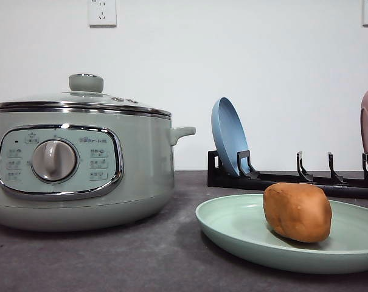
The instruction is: Transfer potato from steamer to green plate
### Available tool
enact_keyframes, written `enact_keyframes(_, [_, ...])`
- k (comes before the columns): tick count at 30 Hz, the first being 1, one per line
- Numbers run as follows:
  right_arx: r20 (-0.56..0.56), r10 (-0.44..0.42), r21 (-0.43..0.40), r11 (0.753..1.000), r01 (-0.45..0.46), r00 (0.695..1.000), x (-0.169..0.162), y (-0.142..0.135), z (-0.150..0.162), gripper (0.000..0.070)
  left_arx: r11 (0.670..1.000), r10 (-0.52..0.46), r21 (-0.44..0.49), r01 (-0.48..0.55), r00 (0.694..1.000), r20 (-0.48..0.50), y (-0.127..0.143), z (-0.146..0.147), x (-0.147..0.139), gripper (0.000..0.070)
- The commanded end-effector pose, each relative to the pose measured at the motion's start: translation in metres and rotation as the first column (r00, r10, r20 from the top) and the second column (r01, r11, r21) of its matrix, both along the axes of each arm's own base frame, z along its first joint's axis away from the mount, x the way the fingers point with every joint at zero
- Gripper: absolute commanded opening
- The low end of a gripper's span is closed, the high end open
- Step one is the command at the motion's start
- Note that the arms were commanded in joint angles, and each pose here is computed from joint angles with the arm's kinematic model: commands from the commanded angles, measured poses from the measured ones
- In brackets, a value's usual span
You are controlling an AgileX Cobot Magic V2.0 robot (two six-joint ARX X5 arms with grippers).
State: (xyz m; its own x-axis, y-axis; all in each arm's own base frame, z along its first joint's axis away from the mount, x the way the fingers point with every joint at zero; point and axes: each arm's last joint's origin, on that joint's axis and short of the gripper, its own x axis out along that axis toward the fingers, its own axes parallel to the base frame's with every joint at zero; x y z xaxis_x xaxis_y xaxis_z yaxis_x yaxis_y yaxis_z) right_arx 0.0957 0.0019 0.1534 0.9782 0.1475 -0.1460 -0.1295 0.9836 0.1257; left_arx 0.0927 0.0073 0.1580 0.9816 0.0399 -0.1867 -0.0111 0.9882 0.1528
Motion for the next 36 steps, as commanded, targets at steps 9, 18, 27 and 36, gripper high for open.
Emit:
enact_keyframes(9, [0.0,0.0,-0.007,1.0,0.0,1.0,0.0001,-0.0001,-0.0015,0.0004,1.0,0.0,-0.007,-0.001,0.999,-0.039,0.0001,-0.0055,-0.0004,0.0001])
enact_keyframes(18, [0.0,0.0,-0.007,1.0,0.0,1.0,0.0001,-0.0001,-0.0015,0.0003,1.0,0.0,-0.007,-0.001,0.999,-0.039,0.0001,-0.0055,-0.0004,0.0001])
enact_keyframes(27, [0.0,0.0,-0.007,1.0,0.0,1.0,0.0001,-0.0001,-0.0015,0.0003,1.0,0.0,-0.007,0.0,0.999,-0.039,0.0001,-0.0055,-0.0004,0.0001])
enact_keyframes(36, [0.0,0.0,-0.007,1.0,0.0,1.0,0.0001,-0.0001,-0.0015,0.0003,1.0,0.0,-0.007,-0.001,0.999,-0.039,0.0001,-0.0055,-0.0004,0.0001])
